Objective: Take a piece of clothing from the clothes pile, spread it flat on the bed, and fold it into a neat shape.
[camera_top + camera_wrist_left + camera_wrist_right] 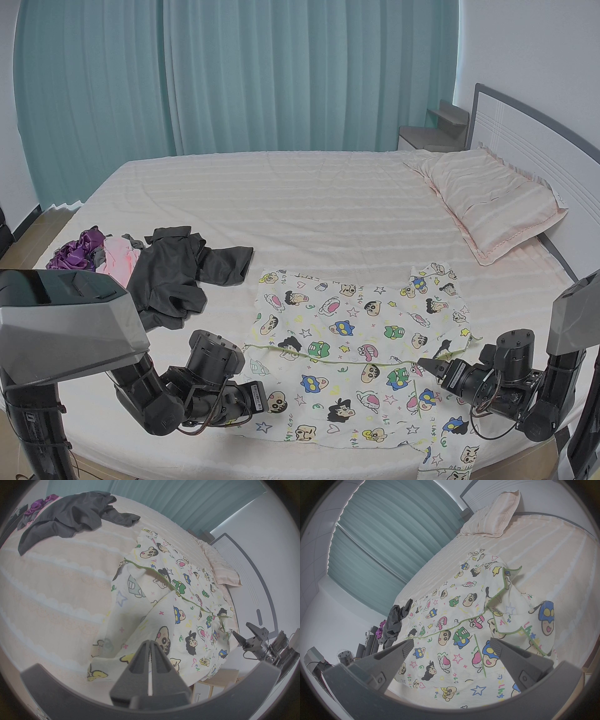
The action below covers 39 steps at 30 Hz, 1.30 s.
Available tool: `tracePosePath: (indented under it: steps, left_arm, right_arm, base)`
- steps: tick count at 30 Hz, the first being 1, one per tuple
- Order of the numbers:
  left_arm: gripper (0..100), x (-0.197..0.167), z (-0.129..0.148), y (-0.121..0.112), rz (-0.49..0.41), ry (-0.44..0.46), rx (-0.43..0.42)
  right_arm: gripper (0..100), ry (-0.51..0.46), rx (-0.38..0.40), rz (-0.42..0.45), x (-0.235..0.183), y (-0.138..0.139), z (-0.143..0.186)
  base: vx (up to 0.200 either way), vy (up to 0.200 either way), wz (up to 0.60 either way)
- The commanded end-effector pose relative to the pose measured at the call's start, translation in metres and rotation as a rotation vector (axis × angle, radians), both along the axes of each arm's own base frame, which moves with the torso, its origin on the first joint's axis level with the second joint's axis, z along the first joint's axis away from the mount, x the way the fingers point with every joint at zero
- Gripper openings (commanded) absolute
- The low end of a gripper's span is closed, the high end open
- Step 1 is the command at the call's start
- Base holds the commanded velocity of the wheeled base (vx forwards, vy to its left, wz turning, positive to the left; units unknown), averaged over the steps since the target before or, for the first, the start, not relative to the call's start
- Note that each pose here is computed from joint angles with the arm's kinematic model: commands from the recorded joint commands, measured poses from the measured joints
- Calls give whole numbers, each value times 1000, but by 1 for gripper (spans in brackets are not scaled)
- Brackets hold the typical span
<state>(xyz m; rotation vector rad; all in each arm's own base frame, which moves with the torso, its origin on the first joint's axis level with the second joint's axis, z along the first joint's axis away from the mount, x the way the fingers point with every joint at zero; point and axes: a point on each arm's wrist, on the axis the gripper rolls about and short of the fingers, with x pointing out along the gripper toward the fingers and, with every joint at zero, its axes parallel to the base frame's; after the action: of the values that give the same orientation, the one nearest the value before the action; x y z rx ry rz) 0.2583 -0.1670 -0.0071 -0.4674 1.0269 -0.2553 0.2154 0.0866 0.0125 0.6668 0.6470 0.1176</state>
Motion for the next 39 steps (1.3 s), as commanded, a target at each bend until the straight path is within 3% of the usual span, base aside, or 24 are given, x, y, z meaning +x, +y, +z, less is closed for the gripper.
tracePosePath:
  steps: [1, 21, 30, 37, 39]
  left_arm:
    - [0, -2, 0, -3, -11, 0, 0]
    - [0, -37, -8, -70, -273, -34, 13]
    - [0, -50, -14, -74, -272, -41, 78]
    - [0, -52, -12, -73, -269, -43, 76]
    - [0, -50, 4, -67, -228, -62, 35]
  right_arm:
    - [100, -1, 0, 1, 0, 0, 0]
    - [100, 0, -1, 1, 0, 0, 0]
    - [100, 4, -1, 2, 0, 0, -1]
    - [100, 5, -2, 2, 0, 0, -1]
    - [100, 5, -2, 2, 0, 0, -1]
  base:
    - [0, 0, 0]
    - [0, 0, 0]
    - [0, 0, 0]
    - [0, 0, 0]
    - [0, 0, 0]
